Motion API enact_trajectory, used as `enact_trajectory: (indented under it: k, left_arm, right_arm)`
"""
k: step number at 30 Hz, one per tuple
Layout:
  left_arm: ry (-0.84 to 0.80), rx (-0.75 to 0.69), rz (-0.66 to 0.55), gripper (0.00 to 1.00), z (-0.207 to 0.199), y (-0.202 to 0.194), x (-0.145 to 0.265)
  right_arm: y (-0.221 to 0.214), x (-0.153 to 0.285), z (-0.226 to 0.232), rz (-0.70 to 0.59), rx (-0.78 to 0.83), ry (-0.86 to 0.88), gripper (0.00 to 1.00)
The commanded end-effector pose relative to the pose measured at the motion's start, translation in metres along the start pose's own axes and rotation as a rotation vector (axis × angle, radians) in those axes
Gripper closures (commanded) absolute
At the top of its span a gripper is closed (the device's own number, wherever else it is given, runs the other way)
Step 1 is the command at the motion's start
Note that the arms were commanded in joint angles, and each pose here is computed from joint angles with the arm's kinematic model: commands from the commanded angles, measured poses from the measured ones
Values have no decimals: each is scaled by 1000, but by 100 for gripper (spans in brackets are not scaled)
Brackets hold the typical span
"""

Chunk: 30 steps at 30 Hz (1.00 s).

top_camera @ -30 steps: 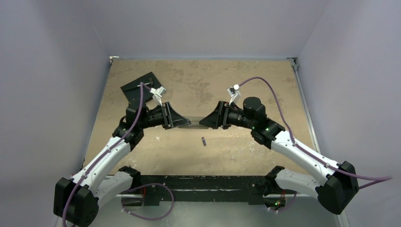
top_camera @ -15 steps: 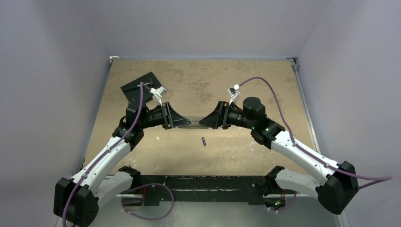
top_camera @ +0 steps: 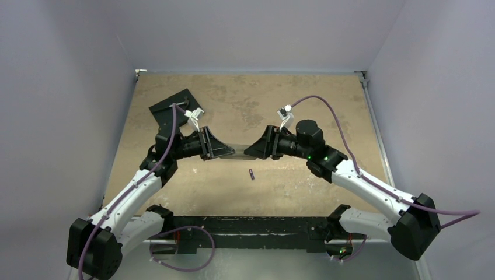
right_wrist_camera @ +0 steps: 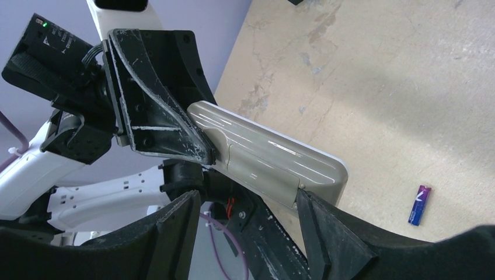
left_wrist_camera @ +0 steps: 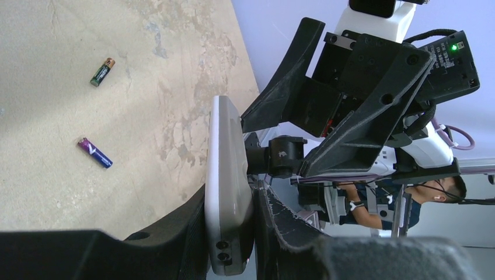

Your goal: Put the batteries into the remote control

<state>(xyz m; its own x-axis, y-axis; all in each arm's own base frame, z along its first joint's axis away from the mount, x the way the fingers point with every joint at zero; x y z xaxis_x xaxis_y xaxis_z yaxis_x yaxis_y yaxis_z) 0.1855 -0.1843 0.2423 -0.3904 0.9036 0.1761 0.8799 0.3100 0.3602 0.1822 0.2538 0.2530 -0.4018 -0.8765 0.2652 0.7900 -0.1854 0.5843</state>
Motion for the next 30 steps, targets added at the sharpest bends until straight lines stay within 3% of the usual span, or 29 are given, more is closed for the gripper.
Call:
enact_trajectory:
  k: [1,14,22,30]
  left_arm:
    - [-175,-96,41,100,-34,0,5]
    - [-162,-83,47,100,-30,-4,3]
    - [-39,-99,29,100,-20,-1,0]
    - [-22,-88,35,100,-14,-3,-3]
  right_arm:
    - [0,-5,9,1,17,45,30]
    - [-4,-2,25,5,-12,194,30]
    - [-2,1,29,-6,-4,205,30]
    - [-4,-1,31,1,-3,207,30]
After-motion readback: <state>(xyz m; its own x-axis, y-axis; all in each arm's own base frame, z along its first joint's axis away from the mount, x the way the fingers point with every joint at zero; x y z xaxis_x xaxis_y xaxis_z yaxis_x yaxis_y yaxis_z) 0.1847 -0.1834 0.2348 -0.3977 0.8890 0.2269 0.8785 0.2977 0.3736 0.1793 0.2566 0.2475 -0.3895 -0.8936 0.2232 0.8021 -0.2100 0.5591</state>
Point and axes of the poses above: each gripper's point midway between its finger pads, its own x axis back along the fingers, its own z axis along the line the jaws close on, y = z × x, the point moved 6 cm from there along x, back along the fingers, and after that the axes turned 3 degrees about x, right-handed, at the moved point
